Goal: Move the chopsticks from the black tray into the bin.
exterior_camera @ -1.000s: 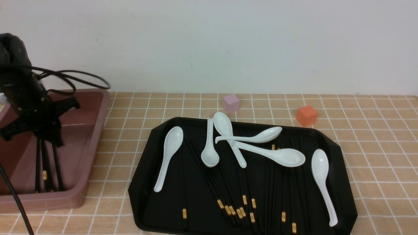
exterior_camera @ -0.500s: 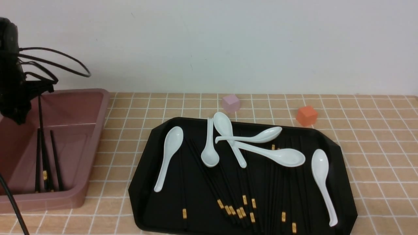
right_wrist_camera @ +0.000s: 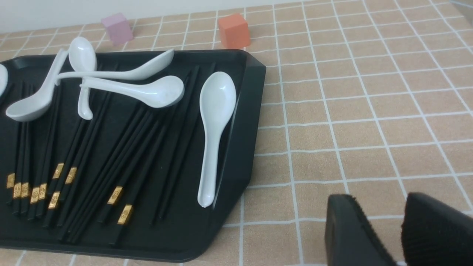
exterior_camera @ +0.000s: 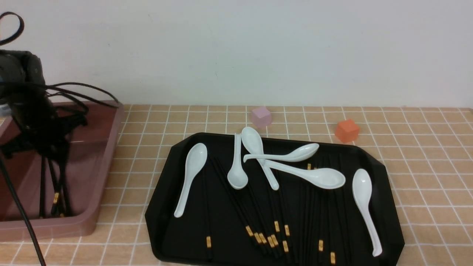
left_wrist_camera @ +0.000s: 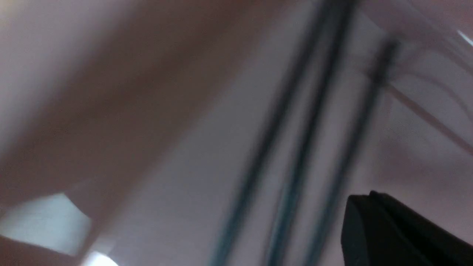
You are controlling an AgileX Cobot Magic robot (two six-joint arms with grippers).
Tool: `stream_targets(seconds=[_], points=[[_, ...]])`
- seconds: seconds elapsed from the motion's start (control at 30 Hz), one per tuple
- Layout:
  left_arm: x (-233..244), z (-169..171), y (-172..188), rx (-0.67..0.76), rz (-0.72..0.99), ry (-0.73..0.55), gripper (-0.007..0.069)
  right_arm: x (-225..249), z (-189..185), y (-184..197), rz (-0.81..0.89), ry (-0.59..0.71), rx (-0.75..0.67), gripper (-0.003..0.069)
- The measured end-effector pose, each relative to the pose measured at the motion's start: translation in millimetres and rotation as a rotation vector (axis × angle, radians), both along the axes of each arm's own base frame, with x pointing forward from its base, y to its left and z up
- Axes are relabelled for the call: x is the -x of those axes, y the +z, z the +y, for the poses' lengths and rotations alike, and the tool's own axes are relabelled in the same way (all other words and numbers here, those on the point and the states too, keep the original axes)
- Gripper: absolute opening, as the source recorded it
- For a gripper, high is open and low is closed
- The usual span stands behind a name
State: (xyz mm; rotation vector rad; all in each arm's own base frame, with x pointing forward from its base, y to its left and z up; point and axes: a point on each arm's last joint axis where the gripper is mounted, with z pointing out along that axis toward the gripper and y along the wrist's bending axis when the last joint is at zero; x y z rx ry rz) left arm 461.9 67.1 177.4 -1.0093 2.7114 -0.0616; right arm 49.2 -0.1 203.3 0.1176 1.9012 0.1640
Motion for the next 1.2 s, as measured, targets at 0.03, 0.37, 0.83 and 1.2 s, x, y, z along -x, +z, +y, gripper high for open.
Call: stream_targets(seconds=[0.03,0.37,0.83,1.2], points=[[0,-4,1,0.042,0.0,-0.022,-0.0013,0,0,0,0.0,0.0,0.0,0.024],[13,-8,105,0.022,-0.097,-0.132,-0.0013,0,0,0,0.0,0.0,0.0,0.024],[137,-29,247,-0.085,-0.367,-0.319,-0.0013,0,0,0,0.0,0.0,0.0,0.024],[302,-73,200,0.067,-0.651,-0.387,-0.0013,0,0,0,0.0,0.0,0.0,0.024]])
